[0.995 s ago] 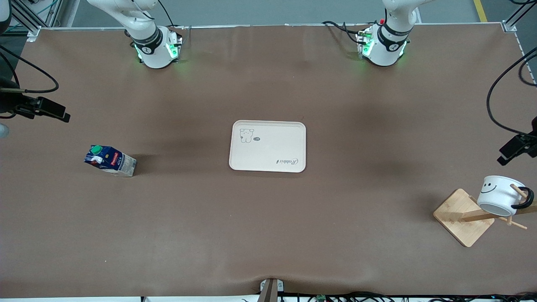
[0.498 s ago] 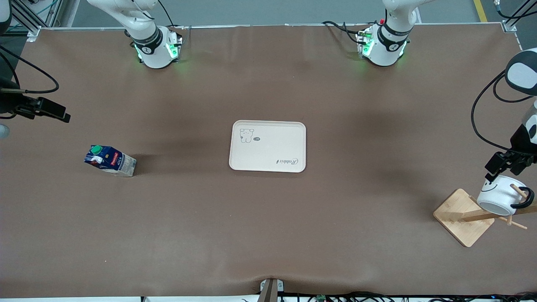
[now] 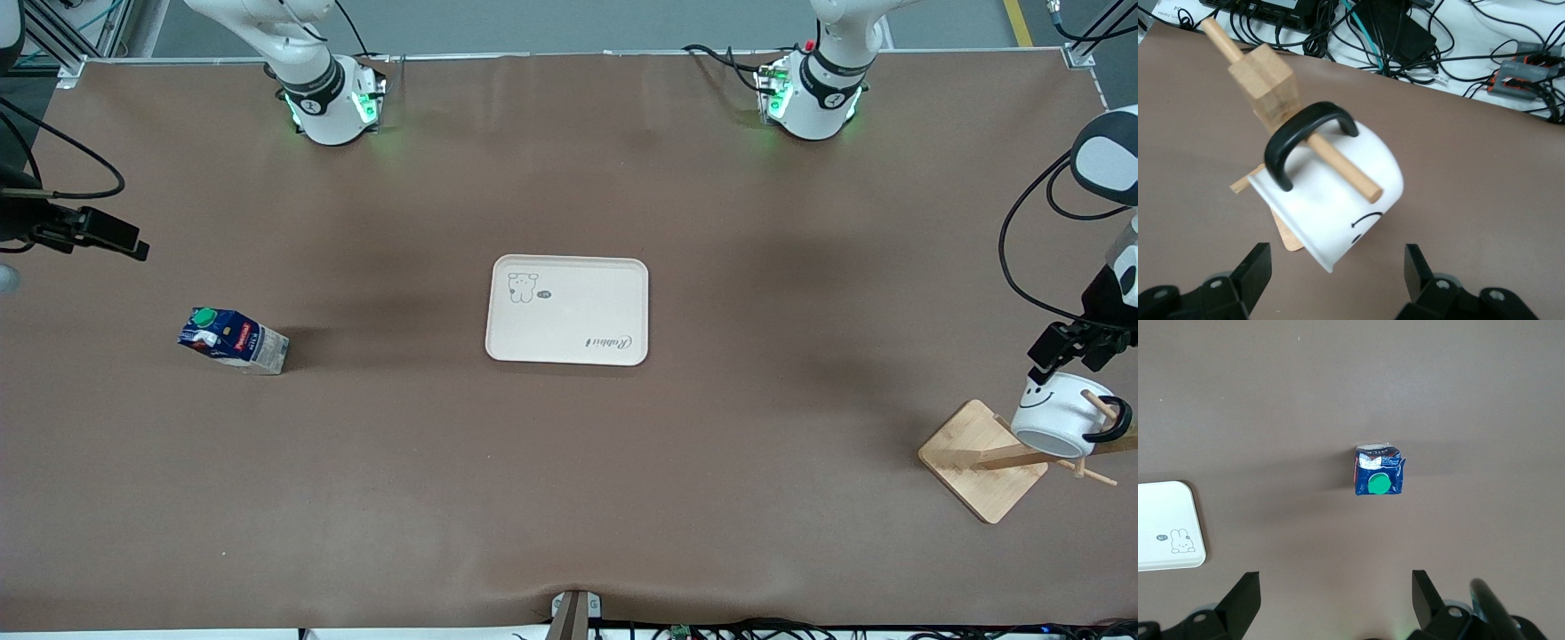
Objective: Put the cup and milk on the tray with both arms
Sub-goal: 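Lower the left gripper and grasp the white mug's rim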
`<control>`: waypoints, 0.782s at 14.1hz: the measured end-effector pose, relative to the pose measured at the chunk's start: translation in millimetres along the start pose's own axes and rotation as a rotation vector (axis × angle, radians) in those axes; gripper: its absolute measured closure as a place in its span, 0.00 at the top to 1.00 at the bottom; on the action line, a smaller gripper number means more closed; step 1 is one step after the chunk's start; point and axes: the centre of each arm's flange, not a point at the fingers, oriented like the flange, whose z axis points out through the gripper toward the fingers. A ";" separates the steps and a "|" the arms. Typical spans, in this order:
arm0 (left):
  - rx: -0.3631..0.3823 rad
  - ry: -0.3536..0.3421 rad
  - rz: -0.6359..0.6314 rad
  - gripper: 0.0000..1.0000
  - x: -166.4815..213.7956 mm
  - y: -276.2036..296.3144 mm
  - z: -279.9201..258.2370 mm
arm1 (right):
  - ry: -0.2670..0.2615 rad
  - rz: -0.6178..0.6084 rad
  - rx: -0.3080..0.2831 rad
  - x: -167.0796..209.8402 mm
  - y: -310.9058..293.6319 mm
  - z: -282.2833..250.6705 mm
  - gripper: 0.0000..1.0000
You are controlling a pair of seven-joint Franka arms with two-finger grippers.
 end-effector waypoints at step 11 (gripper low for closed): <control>-0.029 0.087 0.005 0.71 0.8 -7.7 24.8 | 0.012 0.001 0.001 0.1 0.5 -5.4 1.00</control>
